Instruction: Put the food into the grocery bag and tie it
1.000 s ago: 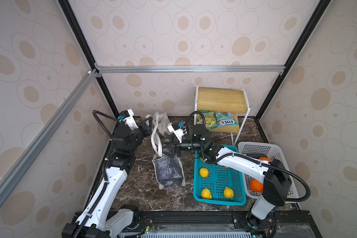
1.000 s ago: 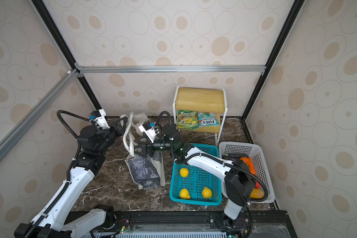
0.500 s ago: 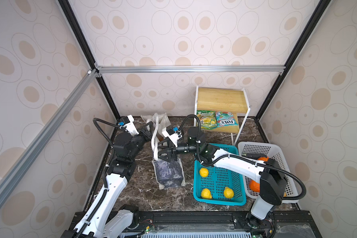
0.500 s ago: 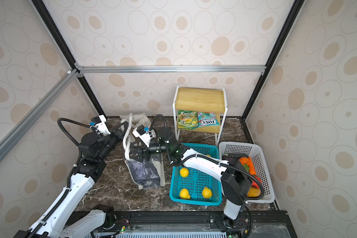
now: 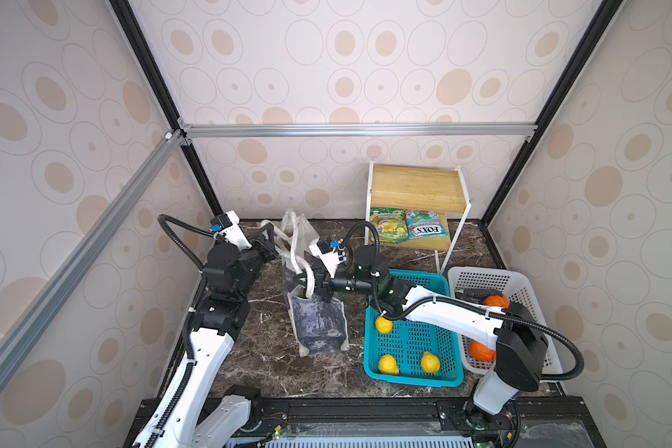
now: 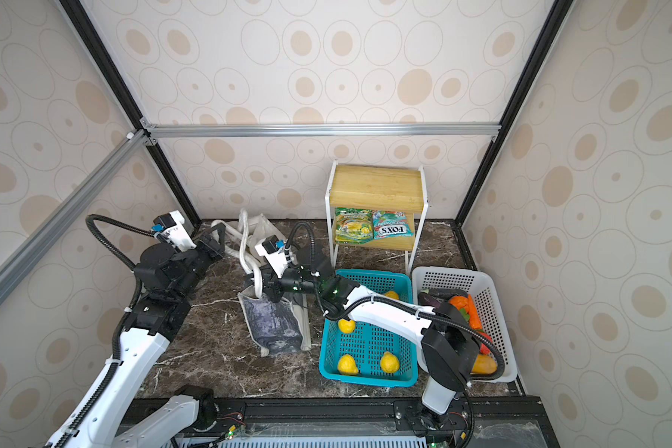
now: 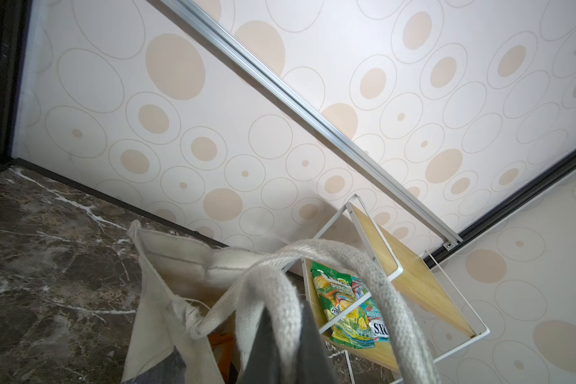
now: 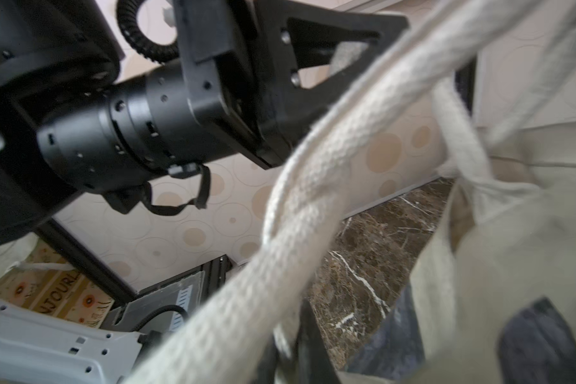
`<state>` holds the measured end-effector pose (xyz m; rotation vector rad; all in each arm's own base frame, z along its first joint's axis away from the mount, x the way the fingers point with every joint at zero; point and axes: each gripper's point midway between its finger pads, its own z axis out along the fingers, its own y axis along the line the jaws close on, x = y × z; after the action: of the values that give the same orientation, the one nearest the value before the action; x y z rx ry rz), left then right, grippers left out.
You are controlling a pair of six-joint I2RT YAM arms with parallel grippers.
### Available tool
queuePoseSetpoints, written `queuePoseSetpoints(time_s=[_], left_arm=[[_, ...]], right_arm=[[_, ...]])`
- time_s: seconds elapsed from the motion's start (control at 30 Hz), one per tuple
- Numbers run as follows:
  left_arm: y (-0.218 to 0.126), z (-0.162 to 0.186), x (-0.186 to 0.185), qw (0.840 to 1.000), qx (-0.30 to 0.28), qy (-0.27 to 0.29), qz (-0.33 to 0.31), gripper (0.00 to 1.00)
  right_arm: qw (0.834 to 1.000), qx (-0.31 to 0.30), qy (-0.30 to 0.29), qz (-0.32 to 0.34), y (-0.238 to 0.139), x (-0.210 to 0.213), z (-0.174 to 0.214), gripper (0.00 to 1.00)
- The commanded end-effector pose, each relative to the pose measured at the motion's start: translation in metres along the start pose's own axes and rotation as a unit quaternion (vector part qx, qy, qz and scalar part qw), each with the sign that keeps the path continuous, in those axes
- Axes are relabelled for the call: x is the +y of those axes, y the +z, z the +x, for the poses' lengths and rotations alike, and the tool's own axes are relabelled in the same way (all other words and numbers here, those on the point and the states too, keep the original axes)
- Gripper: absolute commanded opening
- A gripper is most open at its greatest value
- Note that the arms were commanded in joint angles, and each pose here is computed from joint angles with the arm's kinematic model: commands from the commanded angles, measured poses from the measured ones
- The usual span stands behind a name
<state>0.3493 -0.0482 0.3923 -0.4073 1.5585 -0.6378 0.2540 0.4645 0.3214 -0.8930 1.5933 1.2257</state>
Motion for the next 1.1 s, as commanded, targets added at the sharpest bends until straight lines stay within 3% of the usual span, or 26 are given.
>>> queuePoseSetpoints(time_s=[0.0,0.1,0.3,0.6,1.07], left_arm=[[-0.012,-0.050,-0.005,0.998,-0.065,0.015,-0.004,0.00],[-0.013,-0.071,0.007,0.996,-0.088,0.019,-0.017,0.00],[-0.020,-0.097,0.037,0.994,-0.107,0.007,-0.034,0.00],[-0.028,-0.118,0.077,0.988,-0.137,-0.021,-0.061,0.00],[-0.050,-0.122,0.132,0.980,-0.159,-0.033,-0.115,0.00]], right_arm=[[0.994,0.039,0.026,0.102,-0.015,-0.028,0.013,0.07],[0.983,0.069,0.042,0.166,-0.021,-0.048,0.023,0.04],[0.961,0.033,0.063,0.267,-0.030,-0.080,0.005,0.00],[0.899,-0.026,0.107,0.423,-0.058,-0.131,-0.004,0.00],[0.891,-0.177,0.264,0.324,-0.095,-0.167,-0.006,0.00]])
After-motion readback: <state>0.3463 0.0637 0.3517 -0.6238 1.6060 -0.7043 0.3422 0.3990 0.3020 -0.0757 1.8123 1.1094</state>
